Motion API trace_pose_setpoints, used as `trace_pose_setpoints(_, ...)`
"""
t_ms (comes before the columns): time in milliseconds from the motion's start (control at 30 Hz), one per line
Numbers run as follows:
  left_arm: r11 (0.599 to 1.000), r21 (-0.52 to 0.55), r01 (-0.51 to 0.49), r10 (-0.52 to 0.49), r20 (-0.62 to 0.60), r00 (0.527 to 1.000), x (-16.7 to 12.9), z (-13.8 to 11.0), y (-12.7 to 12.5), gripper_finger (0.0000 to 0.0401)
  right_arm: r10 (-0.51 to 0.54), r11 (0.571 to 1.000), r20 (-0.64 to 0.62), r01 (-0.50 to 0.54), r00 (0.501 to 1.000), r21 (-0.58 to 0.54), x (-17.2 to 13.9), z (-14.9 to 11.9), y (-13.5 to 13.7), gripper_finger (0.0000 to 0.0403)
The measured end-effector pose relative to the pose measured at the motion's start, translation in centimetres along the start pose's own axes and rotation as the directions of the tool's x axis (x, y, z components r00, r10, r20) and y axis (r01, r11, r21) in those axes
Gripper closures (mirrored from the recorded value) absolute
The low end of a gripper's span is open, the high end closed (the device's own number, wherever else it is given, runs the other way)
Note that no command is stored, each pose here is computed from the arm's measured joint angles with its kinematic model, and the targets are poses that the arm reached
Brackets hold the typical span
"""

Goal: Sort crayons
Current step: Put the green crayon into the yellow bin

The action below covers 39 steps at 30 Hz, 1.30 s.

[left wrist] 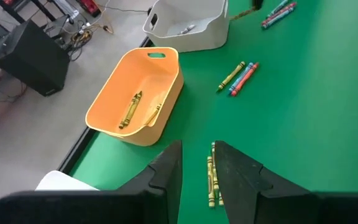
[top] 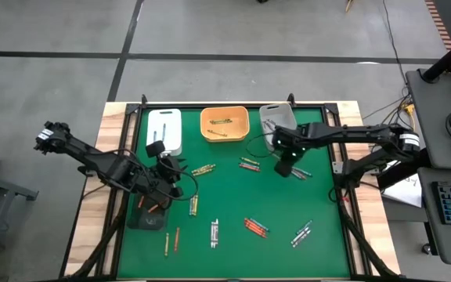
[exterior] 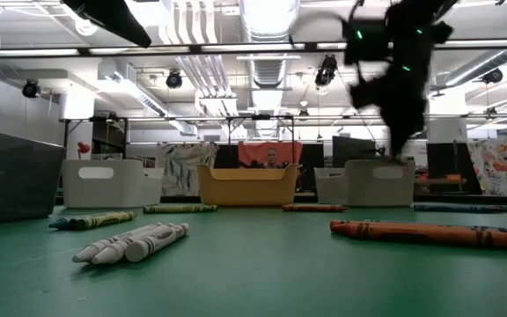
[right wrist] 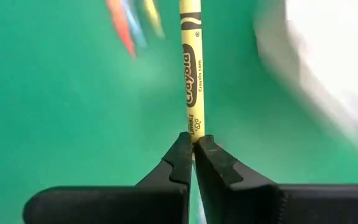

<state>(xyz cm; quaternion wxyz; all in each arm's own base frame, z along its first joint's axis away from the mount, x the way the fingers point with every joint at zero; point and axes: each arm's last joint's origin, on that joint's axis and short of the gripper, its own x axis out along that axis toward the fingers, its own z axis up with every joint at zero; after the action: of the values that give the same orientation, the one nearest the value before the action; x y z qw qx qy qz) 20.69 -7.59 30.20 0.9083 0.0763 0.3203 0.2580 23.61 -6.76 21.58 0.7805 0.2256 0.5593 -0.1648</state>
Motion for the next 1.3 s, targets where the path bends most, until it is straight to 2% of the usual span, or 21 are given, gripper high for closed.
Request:
trace_pose_setpoints(100, 1.0, -0.008, 0.01, -0.01, 0.026, 1.0, 0.2, 0.1, -0.3, 0.0324, 0.044, 0.998, 0.27, -0.032, 0.962, -0.047, -0.9, 3.1, 0.7, 0.0394)
trace_pose_setpoints(167, 1.0, -0.005, -0.004, 0.004, 0.043, 0.999, 0.2, 0.2, -0.3, 0.0324, 0.035, 0.999, 0.461, -0.011, 0.887, -0.053, -1.4, 5.4, 0.9, 0.0394)
trace_pose_setpoints(233, 0.999, -0.018, -0.029, 0.03, 0.066, 0.997, 0.2, 0.4, -0.2, 0.0324, 0.01, 0.999, 0.601, 0.023, 0.799, -0.047, -1.5, 7.3, 0.9, 0.0394)
trace_pose_setpoints(333, 0.997, -0.029, -0.069, 0.071, 0.088, 0.994, 0.2, 0.5, -0.1, 0.0324, -0.003, 0.998, 0.74, 0.05, 0.672, -0.041, -1.2, 10.0, 0.5, 0.0394)
trace_pose_setpoints(433, 0.997, -0.039, -0.072, 0.075, 0.094, 0.993, 0.2, 0.6, -0.2, 0.0324, -0.008, 0.996, 0.799, 0.072, 0.602, -0.044, -0.1, 12.2, 0.0, 0.0394)
trace_pose_setpoints(533, 0.996, -0.053, -0.071, 0.075, 0.094, 0.993, 0.3, 0.6, -0.3, 0.0324, -0.023, 0.996, 0.795, 0.085, 0.606, -0.037, 1.7, 14.0, -0.4, 0.0394)
trace_pose_setpoints(667, 0.996, -0.059, -0.07, 0.076, 0.09, 0.993, 0.4, 0.6, -0.4, 0.0324, -0.039, 0.994, 0.744, 0.099, 0.667, -0.036, 3.2, 16.0, -0.2, 0.0385)
trace_pose_setpoints(833, 0.996, -0.059, -0.07, 0.076, 0.091, 0.993, 0.4, 0.5, -0.5, 0.0324, -0.059, 0.994, 0.699, 0.109, 0.712, -0.027, 4.0, 17.6, -0.2, 0.0343)
trace_pose_setpoints(933, 0.996, -0.063, -0.069, 0.075, 0.092, 0.993, 0.4, 0.6, -0.5, 0.0324, -0.061, 0.993, 0.697, 0.114, 0.715, -0.03, 3.5, 18.1, -0.1, 0.0316)
trace_pose_setpoints(1100, 0.994, -0.09, -0.065, 0.073, 0.092, 0.993, 0.4, 0.6, -0.5, 0.0324, -0.029, 0.994, 0.683, 0.093, 0.73, -0.057, 1.4, 17.6, 0.7, 0.0286)
trace_pose_setpoints(1300, 0.987, -0.154, -0.032, 0.045, 0.08, 0.996, 0.5, 0.4, -0.6, 0.0324, 0.077, 0.983, 0.656, 0.052, 0.75, -0.175, -1.8, 14.8, 4.0, 0.0278)
